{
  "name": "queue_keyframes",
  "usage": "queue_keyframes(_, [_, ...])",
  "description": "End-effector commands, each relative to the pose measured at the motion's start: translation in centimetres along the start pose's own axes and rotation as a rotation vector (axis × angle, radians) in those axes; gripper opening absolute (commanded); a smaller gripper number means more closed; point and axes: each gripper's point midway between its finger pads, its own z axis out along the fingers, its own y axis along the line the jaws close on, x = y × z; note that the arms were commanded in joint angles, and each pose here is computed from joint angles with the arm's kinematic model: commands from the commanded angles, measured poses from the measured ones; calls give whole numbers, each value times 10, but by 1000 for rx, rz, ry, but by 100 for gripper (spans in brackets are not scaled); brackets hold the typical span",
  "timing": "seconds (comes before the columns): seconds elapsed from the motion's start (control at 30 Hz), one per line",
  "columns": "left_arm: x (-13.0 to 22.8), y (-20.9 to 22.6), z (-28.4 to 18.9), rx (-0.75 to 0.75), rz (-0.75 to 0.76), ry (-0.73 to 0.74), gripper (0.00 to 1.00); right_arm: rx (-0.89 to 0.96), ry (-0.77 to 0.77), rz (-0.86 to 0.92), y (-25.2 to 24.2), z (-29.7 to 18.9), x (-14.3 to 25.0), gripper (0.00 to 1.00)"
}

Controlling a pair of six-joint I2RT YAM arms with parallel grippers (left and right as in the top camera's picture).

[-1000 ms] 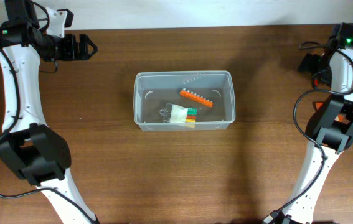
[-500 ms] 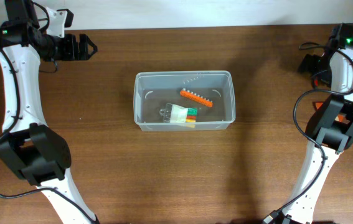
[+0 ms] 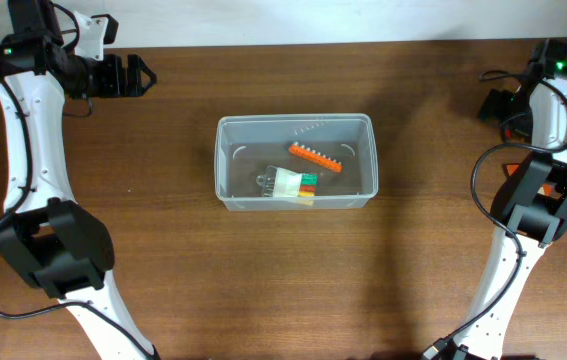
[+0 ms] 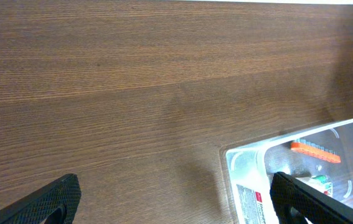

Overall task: Pack container
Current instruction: 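Lower the right gripper over the red pliers and close on the handle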

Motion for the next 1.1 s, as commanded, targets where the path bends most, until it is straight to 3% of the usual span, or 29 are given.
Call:
queue_keyframes(0.0, [-5, 1, -5, -6, -3, -17, 99, 25, 25, 4, -6, 13, 6, 99])
queue_keyframes(0.87, [-5, 1, -5, -6, -3, -17, 99, 20, -9, 11, -4, 14, -2, 100])
queue_keyframes(0.93, [-5, 1, -5, -6, -3, -17, 99, 19, -12, 11, -4, 14, -3, 94])
queue_keyframes(1.0, [-5, 1, -5, -6, -3, -17, 99, 18, -19, 12, -4, 13, -4, 78])
queue_keyframes(1.07, [-5, 1, -5, -6, -3, -17, 99, 16, -27, 12, -4, 13, -6, 73])
